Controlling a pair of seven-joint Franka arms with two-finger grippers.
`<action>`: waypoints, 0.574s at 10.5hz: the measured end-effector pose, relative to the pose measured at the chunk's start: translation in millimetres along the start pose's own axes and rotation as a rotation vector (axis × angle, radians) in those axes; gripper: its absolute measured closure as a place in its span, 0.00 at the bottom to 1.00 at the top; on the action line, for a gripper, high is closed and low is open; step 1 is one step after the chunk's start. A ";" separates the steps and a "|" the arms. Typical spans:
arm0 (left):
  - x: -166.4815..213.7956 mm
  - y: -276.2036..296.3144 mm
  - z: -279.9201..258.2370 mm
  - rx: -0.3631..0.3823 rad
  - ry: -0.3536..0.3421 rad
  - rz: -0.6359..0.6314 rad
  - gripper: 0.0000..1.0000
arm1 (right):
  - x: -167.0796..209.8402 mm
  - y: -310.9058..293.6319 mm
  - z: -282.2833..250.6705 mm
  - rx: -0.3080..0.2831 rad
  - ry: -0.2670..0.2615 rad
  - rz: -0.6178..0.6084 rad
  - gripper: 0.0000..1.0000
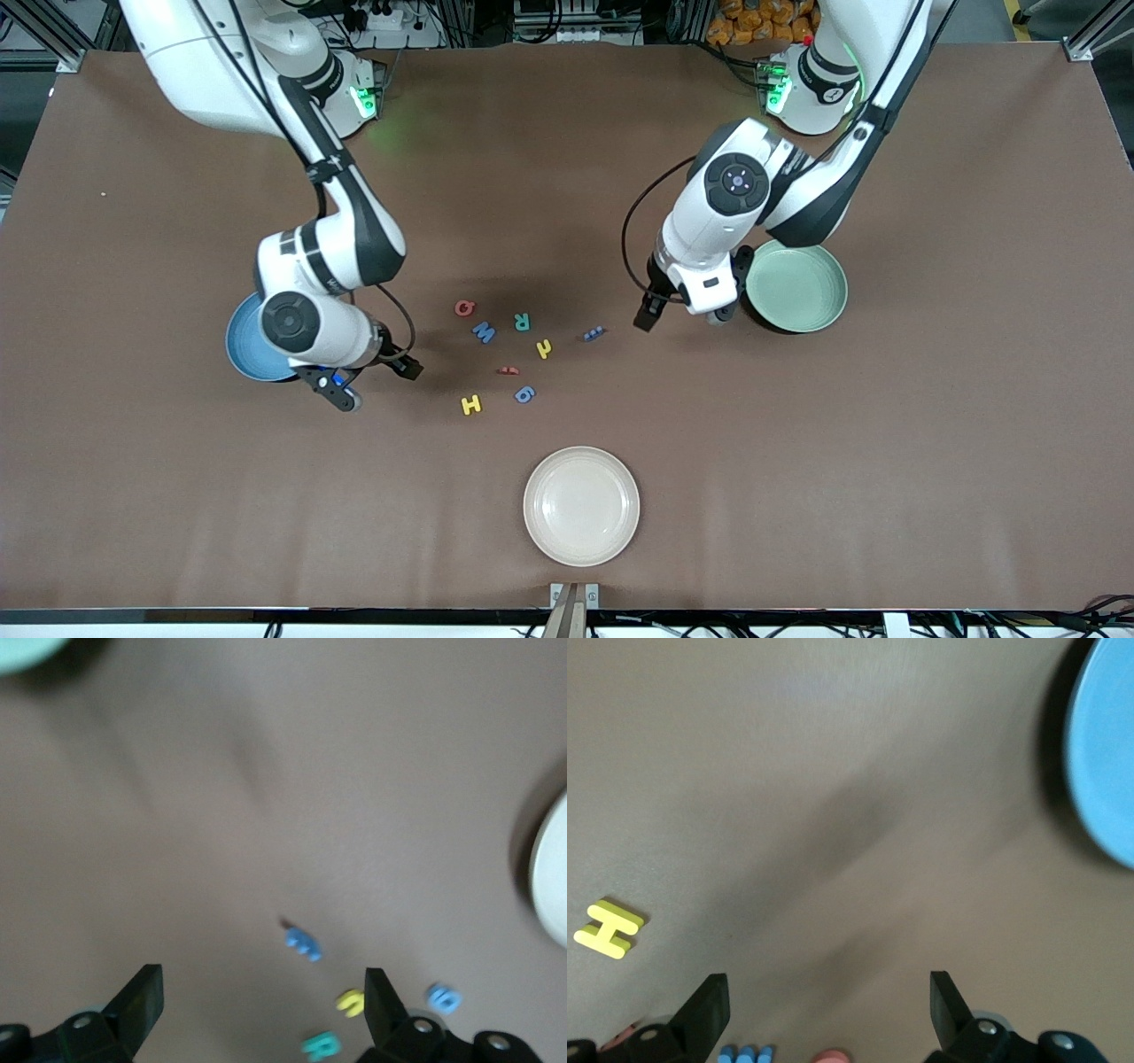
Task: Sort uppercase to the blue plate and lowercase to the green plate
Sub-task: 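Move the right gripper and the left gripper toward the foam letters, then grasp the pink Q with the right gripper while the left gripper grasps blue m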
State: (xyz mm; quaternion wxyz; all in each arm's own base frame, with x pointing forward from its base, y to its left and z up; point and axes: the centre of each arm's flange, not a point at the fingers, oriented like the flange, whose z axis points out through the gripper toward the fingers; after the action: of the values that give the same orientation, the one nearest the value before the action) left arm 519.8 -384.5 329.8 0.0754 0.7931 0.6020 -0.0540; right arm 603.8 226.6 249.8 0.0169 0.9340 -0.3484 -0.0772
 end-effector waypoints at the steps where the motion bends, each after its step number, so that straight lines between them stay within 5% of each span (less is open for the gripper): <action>1: 3.6 2.5 18.0 -0.001 -0.011 -0.113 0.00 | -14.5 0.4 13.8 0.011 0.011 0.027 0.00; 4: -10.2 2.4 72.7 0.029 -0.006 -0.341 0.00 | -66.8 -4.1 35.7 -0.002 0.017 0.128 0.00; 6: -31.9 -1.3 92.8 0.026 0.029 -0.387 0.00 | -87.2 -9.2 42.7 0.022 0.026 0.181 0.00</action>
State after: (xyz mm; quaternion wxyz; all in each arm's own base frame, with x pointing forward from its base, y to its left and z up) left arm 510.5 -431.4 244.2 0.0446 0.6642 0.7435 -0.0641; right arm 538.1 291.5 218.5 0.0179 0.8998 -0.4320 -0.0593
